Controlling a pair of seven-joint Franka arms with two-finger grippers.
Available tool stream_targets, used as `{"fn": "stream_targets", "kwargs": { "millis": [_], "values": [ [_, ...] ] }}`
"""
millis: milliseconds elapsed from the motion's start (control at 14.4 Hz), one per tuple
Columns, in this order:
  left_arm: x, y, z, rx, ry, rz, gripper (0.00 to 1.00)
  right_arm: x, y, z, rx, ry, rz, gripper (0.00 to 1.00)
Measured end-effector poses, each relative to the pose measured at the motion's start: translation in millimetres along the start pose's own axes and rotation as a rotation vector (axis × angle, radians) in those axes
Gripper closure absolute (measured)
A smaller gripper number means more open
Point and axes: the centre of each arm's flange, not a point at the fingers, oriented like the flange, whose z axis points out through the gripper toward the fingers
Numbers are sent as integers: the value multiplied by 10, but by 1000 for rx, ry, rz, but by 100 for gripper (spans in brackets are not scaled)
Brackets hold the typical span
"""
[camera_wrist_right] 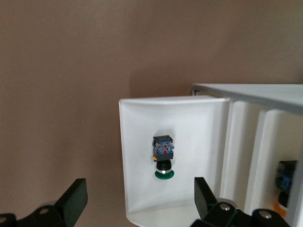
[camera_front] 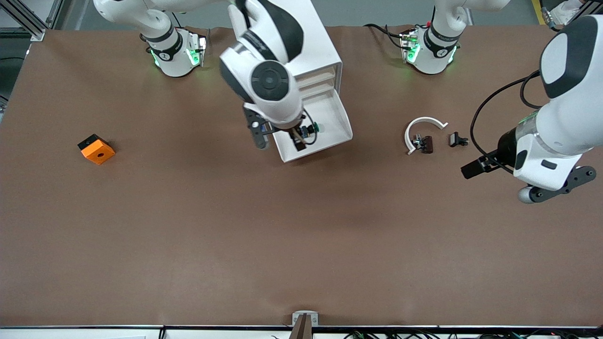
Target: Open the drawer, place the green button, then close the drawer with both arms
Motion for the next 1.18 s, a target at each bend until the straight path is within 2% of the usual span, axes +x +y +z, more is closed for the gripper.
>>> {"fn": "stream_targets", "kwargs": {
  "millis": [70, 278, 626, 904, 1043, 1183],
  "values": [
    [5, -38, 8, 5, -10, -4, 0, 213, -14, -242, 10, -8, -28, 0],
    [-2, -87, 41, 19, -35, -7, 0, 789, 153, -887, 17, -13, -213, 0],
    [-29, -29, 155, 24, -57, 2, 0, 1891, 533, -1633, 45, -7, -630, 0],
    [-212, 404, 473, 7, -96, 75, 0, 2661, 822, -1777, 35, 82, -905, 0],
    [-331, 632, 659, 17, -113, 113, 0, 2962, 978, -1793, 50, 109, -1002, 0],
    [-380, 791, 947, 31, -126, 132, 0, 3214, 1137, -1736, 51, 160, -1067, 0]
  ]
}}
